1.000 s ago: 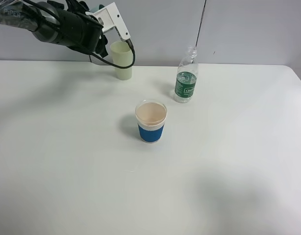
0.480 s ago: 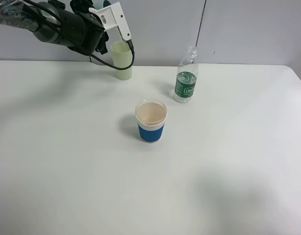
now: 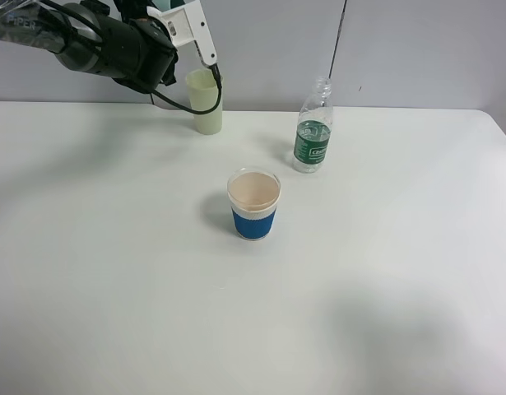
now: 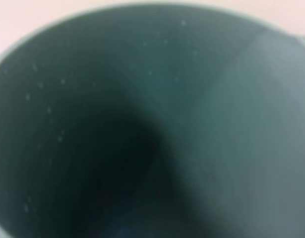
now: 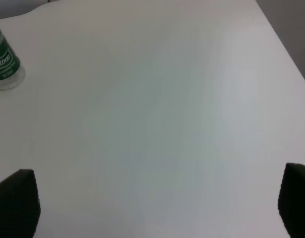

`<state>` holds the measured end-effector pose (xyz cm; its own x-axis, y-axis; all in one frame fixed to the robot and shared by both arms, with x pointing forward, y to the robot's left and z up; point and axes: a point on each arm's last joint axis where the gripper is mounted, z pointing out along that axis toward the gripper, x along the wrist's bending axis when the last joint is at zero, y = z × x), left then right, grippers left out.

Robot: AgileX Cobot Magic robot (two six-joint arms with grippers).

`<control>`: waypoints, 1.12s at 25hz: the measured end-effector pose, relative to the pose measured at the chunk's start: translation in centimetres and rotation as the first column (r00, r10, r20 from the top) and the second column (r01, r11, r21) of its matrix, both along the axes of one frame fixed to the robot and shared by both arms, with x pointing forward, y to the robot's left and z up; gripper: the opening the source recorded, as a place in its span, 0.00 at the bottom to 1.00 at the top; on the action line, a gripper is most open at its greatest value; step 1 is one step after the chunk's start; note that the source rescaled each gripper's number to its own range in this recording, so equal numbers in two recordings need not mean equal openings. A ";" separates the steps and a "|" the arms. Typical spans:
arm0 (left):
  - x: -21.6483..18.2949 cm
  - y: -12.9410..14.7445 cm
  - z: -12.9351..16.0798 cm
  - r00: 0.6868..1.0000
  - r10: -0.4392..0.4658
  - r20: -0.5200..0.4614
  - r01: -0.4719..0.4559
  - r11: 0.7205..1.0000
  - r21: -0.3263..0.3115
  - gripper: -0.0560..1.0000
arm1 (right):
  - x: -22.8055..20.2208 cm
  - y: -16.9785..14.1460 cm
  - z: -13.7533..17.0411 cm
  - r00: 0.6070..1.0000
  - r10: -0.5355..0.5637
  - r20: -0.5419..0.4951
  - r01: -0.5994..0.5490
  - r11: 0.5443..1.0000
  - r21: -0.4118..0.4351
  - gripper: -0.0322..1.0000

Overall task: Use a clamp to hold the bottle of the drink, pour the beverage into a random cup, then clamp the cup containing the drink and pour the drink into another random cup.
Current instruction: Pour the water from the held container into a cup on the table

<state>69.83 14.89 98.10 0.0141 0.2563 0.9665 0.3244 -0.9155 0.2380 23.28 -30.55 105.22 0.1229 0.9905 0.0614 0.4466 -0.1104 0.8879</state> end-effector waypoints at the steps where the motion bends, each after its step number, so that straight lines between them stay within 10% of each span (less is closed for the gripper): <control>1: 0.0 0.0 0.0 1.000 0.000 0.004 0.000 1.000 0.004 0.06 | 0.0 0.0 0.0 1.000 0.000 0.000 0.000 1.000 0.000 1.00; 28: 0.2 -0.1 0.5 0.998 -0.025 0.054 0.014 0.980 0.201 0.06 | 0.0 0.0 0.0 1.000 0.000 0.000 0.000 1.000 0.000 1.00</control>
<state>70.01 14.76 98.63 -0.0380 0.0579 0.9976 0.2976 -0.9524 0.0667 23.28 -30.55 105.22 0.1229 0.9905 0.0614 0.4466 -0.1104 0.8879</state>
